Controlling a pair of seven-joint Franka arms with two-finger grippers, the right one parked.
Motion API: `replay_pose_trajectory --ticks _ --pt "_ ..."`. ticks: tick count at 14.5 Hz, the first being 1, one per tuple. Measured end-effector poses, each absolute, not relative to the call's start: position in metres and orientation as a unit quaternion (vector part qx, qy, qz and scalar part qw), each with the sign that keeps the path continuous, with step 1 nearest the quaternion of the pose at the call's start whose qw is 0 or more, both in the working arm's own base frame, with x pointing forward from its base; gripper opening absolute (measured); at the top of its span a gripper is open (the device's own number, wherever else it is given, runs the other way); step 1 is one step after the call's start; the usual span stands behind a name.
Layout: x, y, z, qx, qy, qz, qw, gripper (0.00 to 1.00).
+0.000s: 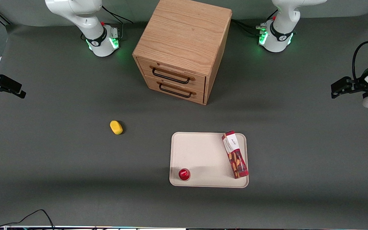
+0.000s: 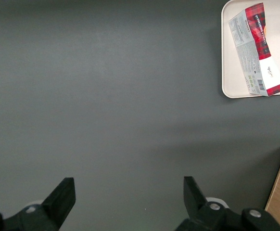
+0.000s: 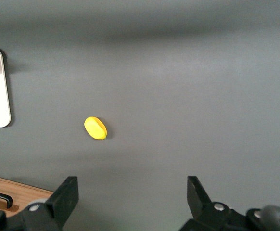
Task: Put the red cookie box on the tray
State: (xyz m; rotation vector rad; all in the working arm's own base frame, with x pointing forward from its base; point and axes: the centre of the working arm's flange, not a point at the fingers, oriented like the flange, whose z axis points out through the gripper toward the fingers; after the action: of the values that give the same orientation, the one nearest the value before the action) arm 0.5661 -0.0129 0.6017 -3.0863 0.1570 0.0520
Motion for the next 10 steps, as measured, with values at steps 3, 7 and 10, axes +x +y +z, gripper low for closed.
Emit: replay_pose_trajectory --ticks 3,7,10 --pt "0.566 -0.012 0.602 -0.998 0.050 0.017 0.025 1.00" --pt "0.567 -0.013 0.601 -0.998 0.051 0.016 0.024 1.00" --pt "0.576 -0.035 0.590 -0.999 0.038 0.009 -0.004 1.00"
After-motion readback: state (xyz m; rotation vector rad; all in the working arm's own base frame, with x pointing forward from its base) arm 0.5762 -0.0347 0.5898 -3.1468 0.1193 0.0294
